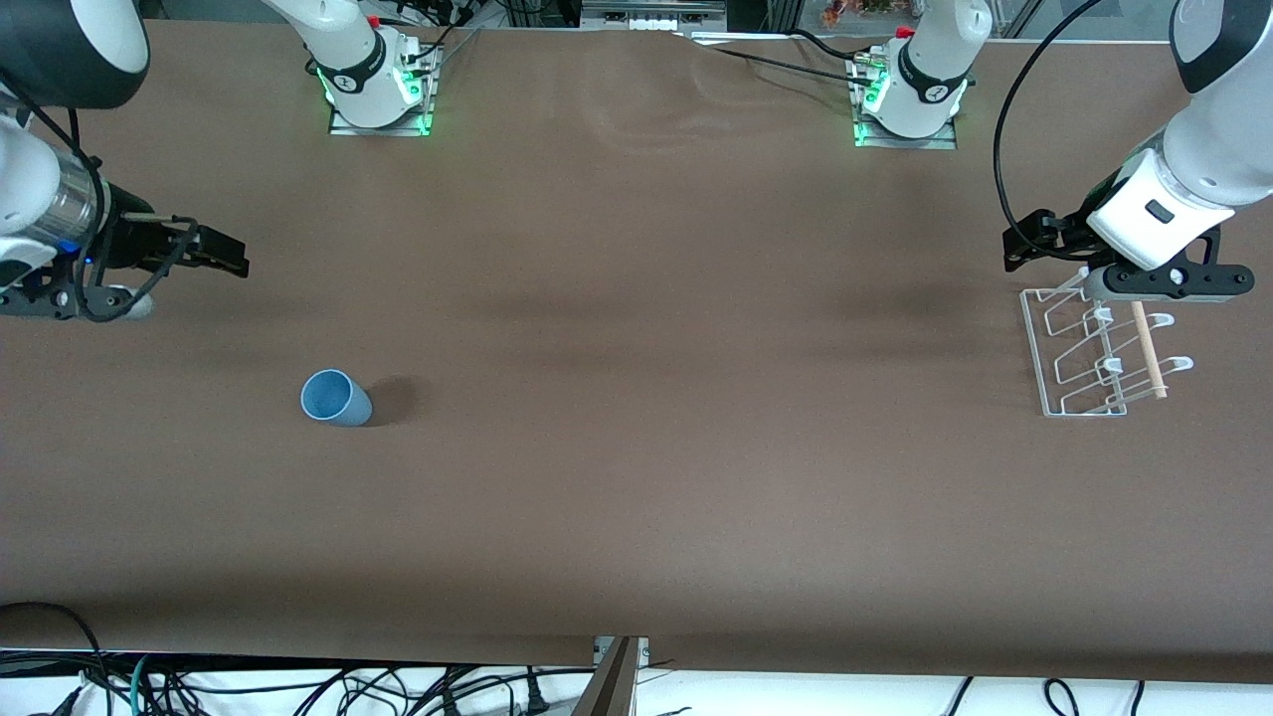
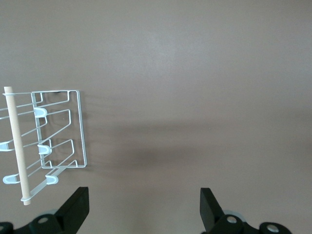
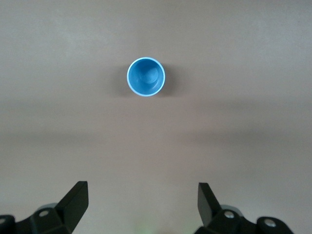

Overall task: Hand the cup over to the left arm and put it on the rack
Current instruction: 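Reach the right gripper down to the blue cup and close on it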

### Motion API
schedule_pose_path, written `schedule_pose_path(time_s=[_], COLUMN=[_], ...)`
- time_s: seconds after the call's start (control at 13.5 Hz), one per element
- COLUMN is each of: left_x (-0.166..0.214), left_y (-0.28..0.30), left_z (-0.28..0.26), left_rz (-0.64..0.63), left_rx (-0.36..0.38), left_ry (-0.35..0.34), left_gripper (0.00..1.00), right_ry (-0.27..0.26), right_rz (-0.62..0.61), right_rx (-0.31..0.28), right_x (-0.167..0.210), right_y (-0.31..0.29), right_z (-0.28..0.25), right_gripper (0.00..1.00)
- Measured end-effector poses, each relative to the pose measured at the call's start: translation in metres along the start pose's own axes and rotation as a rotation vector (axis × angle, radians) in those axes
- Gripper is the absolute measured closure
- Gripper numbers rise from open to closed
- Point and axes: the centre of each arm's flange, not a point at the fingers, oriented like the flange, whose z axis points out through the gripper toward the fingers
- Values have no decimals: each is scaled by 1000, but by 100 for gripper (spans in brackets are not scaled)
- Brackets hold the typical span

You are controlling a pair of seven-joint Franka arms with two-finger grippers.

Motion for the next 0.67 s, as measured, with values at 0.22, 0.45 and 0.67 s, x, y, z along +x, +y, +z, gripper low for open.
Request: schedule_pose_path(time_s=[0.22,0.45,0.67], left_x=[0,0,0], left_y=[0,0,0], left_z=[0,0,0], left_rz=[0,0,0], left_rx=[0,0,0], left_ry=[0,0,1], left_gripper=[0,0,0], right_ry=[-22,32,64], right_rz=[-16,-65,-143], right_rx=[-4,-9,-20], right_x=[24,43,58], right_y=[19,21,23], right_z=[47,96,147], right_gripper=[0,1,0])
